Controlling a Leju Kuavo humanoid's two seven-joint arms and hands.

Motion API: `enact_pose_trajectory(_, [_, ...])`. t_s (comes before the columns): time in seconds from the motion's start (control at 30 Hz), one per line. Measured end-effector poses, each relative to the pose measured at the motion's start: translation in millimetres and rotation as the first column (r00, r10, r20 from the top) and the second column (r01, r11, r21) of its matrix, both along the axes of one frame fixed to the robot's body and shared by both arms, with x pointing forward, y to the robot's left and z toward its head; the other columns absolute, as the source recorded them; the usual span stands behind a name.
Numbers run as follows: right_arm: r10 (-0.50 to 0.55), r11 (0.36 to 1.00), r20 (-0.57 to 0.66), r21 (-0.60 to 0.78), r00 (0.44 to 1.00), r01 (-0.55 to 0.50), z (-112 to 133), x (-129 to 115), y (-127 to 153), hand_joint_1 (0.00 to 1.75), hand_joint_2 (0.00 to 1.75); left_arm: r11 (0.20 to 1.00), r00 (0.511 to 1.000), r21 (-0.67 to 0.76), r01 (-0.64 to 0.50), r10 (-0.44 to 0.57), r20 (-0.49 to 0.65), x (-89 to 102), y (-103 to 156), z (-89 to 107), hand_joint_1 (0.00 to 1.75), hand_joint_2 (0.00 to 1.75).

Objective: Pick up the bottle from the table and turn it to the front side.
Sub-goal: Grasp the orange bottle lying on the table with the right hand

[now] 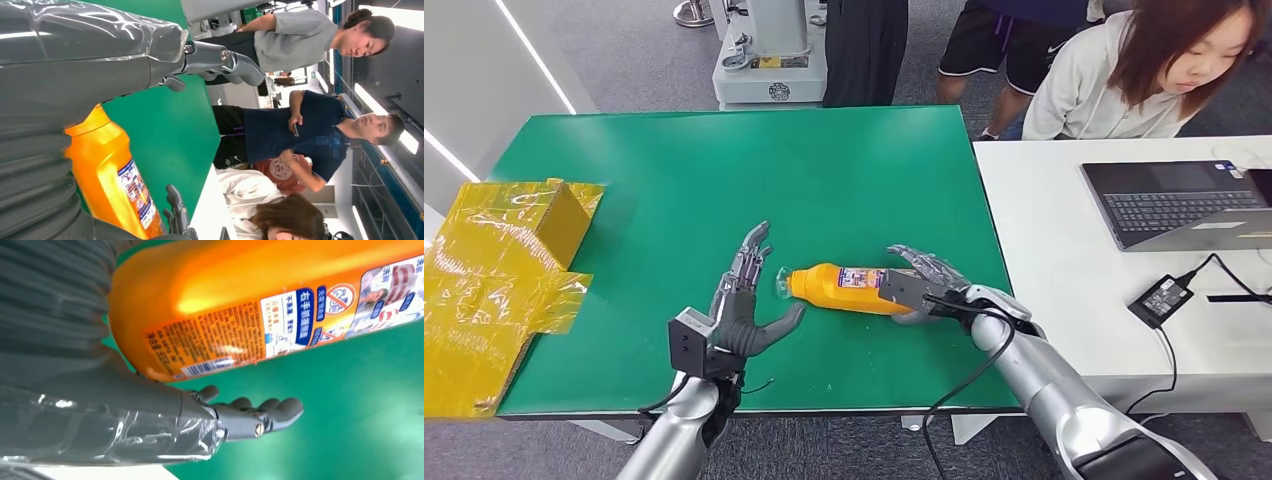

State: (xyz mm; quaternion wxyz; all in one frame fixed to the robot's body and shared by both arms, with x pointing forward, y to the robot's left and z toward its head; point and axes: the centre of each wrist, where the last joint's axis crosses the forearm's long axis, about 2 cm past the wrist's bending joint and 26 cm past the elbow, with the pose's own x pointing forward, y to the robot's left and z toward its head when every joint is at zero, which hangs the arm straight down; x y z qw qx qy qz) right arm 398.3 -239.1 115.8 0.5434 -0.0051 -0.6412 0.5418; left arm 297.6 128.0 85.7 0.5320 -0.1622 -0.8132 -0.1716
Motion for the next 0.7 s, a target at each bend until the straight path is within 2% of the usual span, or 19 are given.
enact_pose_trajectory(0.3, [0.033,0.992,0.051,-0.125,0.998,-0.026,27,18,32,0.00,1.75,1.000,0.999,-0.017,0.009,-0.010,-0.040,-4.4,5,-4.7,0.00,1.75])
enact_pose_trajectory(0.57, [0.076,0.952,-0.001,-0.298,0.997,-0.073,61,35,62,0.00,1.75,0.996,0.994,-0.084,0.033,-0.042,-0.099,-5.5,5,-5.7,0.00,1.75])
enact_pose_trajectory(0.7, [0.093,0.936,-0.015,-0.340,0.996,-0.092,73,39,75,0.00,1.75,0.995,0.993,-0.099,0.026,-0.037,-0.108,-4.6,7,-5.5,0.00,1.75])
